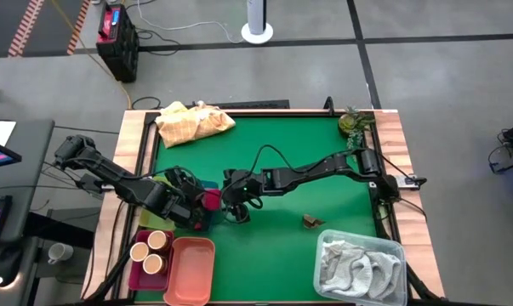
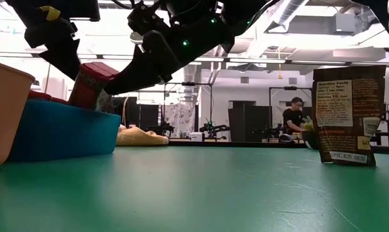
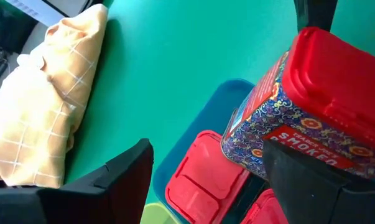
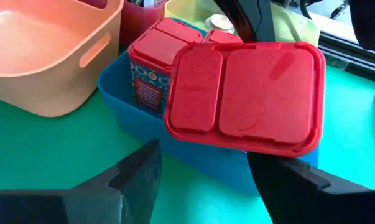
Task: Sort spices by type
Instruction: Put the red seasoning can into the blue bin
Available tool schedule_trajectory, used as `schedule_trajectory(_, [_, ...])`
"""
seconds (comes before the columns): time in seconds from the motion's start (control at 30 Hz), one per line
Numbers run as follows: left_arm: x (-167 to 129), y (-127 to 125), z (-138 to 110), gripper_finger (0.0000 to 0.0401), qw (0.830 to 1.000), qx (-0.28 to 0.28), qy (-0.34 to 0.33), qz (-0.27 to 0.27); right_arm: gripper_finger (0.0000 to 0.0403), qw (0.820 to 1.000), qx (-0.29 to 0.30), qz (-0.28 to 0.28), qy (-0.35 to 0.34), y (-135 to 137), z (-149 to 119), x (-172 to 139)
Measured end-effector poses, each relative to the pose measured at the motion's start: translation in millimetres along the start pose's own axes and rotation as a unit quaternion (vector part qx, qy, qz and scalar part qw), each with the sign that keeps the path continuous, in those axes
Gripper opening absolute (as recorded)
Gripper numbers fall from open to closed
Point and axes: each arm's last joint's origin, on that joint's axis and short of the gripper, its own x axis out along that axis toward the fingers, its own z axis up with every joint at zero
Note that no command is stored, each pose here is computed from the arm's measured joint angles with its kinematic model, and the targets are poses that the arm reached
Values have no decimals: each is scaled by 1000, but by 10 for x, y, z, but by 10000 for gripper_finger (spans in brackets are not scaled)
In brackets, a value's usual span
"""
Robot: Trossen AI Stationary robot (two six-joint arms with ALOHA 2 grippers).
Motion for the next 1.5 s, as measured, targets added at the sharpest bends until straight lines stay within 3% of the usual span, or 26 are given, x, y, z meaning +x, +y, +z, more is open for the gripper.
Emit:
schedule_trajectory(0.57, [-2,-25,2,290,1000,-1,15,-26,277,1000,12,10,-5,20,154,-23])
schedule_trajectory(1.27, [5,-26,-2,290,1000,7,15,-23,277,996,88,-1,3,-50,140,-37])
schedule_trajectory(1.5, [0,-55,-2,290,998,22,35,-56,277,992,123,0,3,-44,144,-37])
